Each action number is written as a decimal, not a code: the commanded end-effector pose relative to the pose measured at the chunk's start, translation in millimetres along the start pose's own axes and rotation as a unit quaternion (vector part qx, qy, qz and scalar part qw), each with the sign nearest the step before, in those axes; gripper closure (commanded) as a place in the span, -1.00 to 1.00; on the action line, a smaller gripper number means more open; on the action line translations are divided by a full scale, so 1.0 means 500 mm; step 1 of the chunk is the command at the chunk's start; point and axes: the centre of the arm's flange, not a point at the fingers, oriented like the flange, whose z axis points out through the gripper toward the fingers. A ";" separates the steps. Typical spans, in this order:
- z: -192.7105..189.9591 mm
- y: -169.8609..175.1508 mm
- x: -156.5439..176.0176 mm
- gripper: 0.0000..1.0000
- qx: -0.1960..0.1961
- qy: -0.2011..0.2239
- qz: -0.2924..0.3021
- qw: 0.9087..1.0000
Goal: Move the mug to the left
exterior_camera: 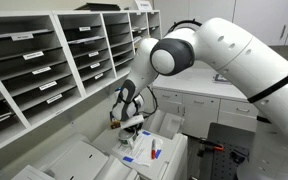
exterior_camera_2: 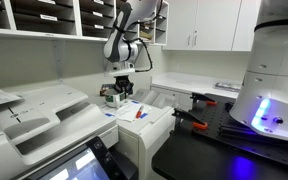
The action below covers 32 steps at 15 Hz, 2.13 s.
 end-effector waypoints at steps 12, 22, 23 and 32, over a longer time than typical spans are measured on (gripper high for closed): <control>-0.057 0.046 -0.139 0.95 0.045 -0.022 -0.220 0.974; -0.014 0.043 -0.208 0.95 0.021 -0.003 -0.304 0.952; -0.008 0.038 -0.212 0.95 0.020 -0.002 -0.307 0.951; 0.023 0.037 -0.210 0.26 0.010 0.011 -0.306 0.952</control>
